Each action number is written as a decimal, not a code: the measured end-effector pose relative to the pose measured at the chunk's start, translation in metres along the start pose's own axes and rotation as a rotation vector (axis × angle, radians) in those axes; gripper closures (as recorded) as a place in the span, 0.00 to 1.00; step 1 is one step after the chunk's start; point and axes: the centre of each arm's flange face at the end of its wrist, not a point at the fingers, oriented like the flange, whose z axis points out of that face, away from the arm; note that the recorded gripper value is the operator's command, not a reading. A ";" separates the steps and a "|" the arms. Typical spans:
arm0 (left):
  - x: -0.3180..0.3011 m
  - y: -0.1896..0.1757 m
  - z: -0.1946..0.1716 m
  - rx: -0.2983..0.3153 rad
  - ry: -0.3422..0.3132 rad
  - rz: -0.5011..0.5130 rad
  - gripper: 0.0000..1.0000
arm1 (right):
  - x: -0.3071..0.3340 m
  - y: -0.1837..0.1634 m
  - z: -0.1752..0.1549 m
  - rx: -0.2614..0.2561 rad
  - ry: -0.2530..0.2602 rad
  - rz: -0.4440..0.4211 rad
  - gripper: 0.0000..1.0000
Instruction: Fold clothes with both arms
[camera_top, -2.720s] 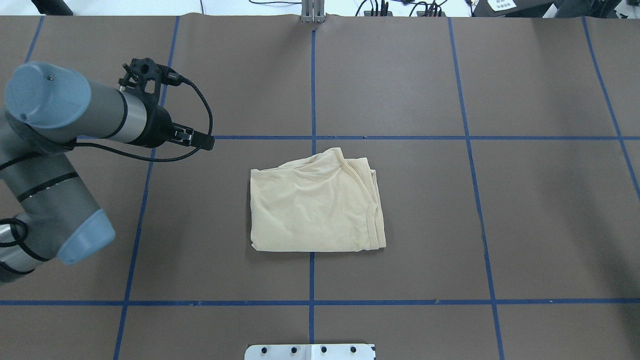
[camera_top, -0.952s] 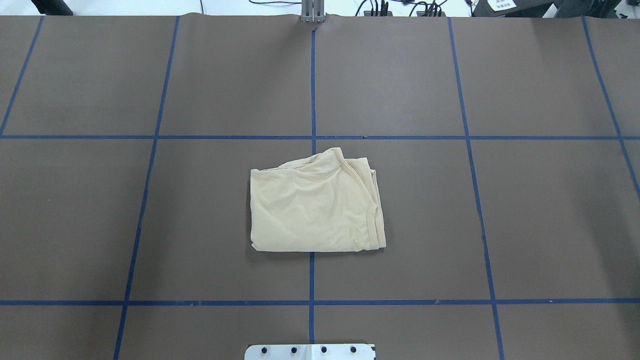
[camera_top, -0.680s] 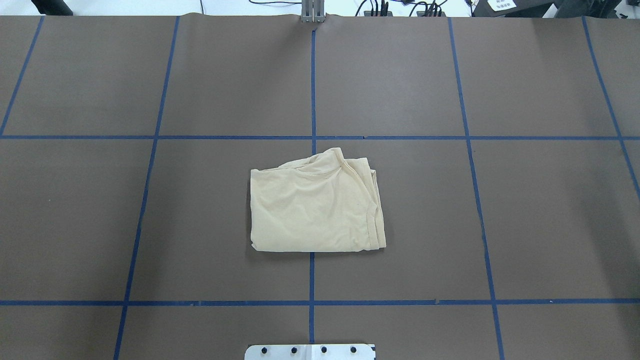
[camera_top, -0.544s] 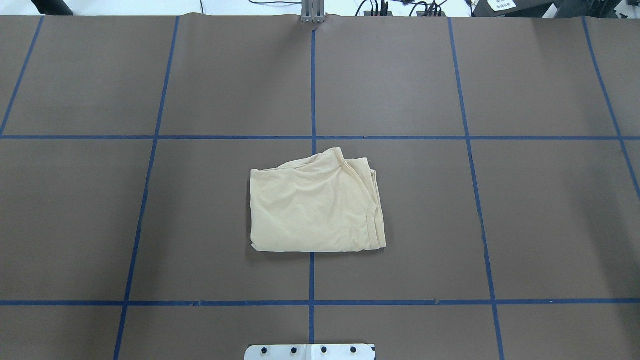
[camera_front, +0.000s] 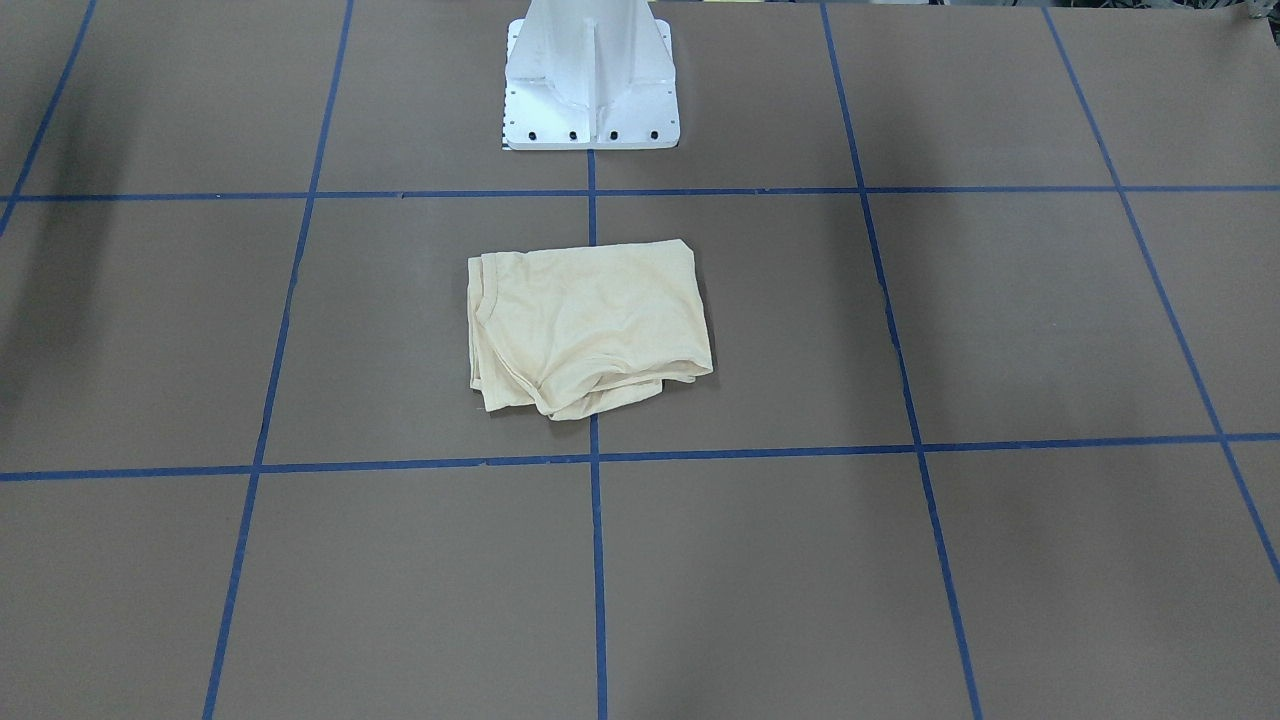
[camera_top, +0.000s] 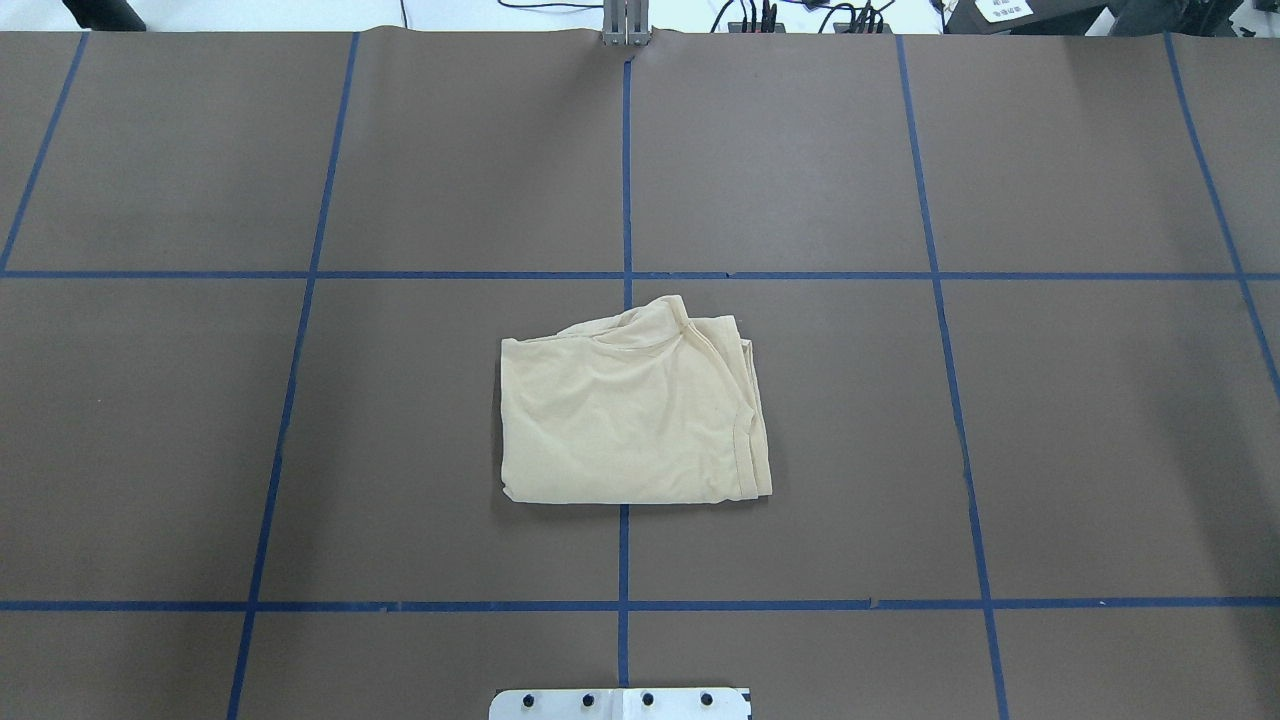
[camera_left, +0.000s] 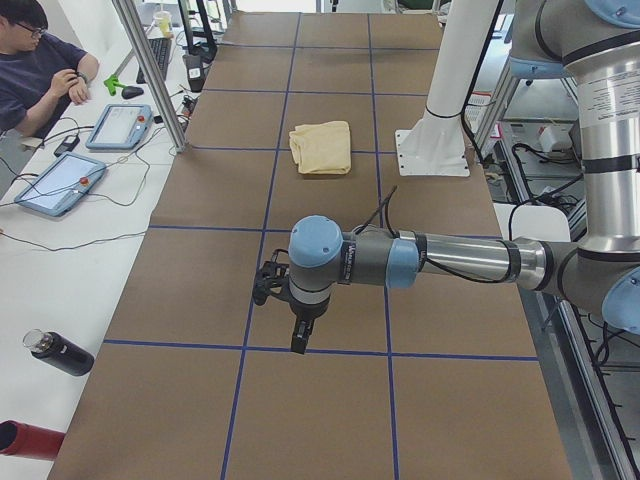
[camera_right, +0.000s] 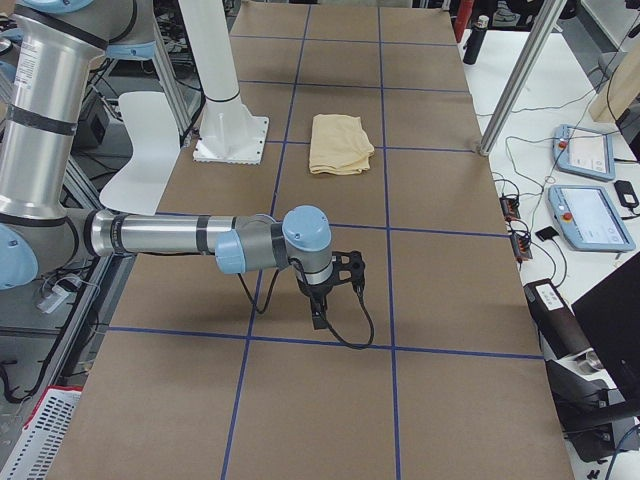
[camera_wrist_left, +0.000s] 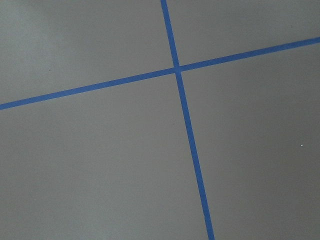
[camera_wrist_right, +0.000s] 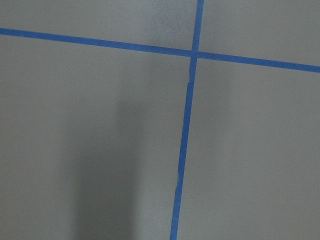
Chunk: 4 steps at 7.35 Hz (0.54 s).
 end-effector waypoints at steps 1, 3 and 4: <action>0.000 0.000 0.000 0.000 0.000 0.001 0.00 | 0.000 0.000 0.000 -0.001 0.000 0.000 0.00; 0.001 0.000 0.000 0.002 0.001 0.005 0.00 | 0.000 0.000 0.000 -0.001 -0.002 -0.001 0.00; 0.001 -0.001 -0.001 0.004 0.001 0.007 0.00 | -0.001 0.000 0.000 0.000 -0.002 -0.002 0.00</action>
